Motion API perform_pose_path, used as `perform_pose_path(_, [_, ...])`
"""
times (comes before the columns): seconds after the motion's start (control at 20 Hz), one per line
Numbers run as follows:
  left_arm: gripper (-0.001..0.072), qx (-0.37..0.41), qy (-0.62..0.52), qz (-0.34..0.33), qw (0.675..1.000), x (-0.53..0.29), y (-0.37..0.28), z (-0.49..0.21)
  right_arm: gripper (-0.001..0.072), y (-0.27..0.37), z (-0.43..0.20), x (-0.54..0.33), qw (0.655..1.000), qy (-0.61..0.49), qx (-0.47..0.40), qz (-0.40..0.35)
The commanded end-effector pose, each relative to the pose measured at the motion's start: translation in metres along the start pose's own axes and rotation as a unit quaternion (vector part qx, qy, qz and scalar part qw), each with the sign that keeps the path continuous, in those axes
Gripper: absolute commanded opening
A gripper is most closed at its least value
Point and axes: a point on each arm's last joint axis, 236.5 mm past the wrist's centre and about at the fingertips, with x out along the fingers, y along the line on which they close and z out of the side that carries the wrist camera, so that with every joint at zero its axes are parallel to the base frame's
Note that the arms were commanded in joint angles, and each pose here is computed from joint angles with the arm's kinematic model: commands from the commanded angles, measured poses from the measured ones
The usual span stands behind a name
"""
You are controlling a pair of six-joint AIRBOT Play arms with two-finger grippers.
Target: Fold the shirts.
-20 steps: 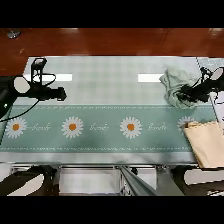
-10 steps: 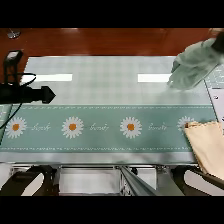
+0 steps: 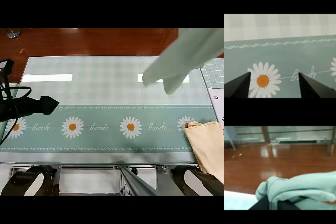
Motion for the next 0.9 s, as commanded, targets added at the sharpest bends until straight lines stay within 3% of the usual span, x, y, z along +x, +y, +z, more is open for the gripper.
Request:
perform_pose_path(0.0, [0.0704, -0.007, -0.001, -0.007, 1.000, 0.006, -0.001, 0.001, 0.0032, 0.063, -0.016, -0.016, 0.994, 0.036, -0.025, 0.096])
perform_pose_path(0.1, [0.0704, -0.010, 0.006, -0.006, 1.000, 0.010, 0.000, 0.000, 0.0032, 0.095, -0.033, -0.009, 0.987, 0.063, -0.039, 0.141])
perform_pose_path(0.35, [0.0704, -0.013, 0.022, -0.004, 1.000, 0.019, 0.003, -0.003, 0.0033, 0.142, -0.105, 0.018, 0.971, 0.160, -0.065, 0.166])
perform_pose_path(0.6, [0.0704, -0.017, 0.032, -0.003, 0.999, 0.025, 0.005, -0.006, 0.0033, 0.190, -0.190, 0.055, 0.949, 0.236, -0.035, 0.208])
perform_pose_path(0.75, [0.0704, -0.020, 0.041, -0.004, 0.999, 0.029, 0.006, -0.008, 0.0033, 0.176, -0.276, 0.085, 0.926, 0.338, -0.030, 0.167])
perform_pose_path(0.85, [0.0704, -0.026, 0.066, -0.010, 0.997, 0.033, 0.005, -0.018, 0.0033, 0.133, -0.353, 0.102, 0.904, 0.418, -0.043, 0.079])
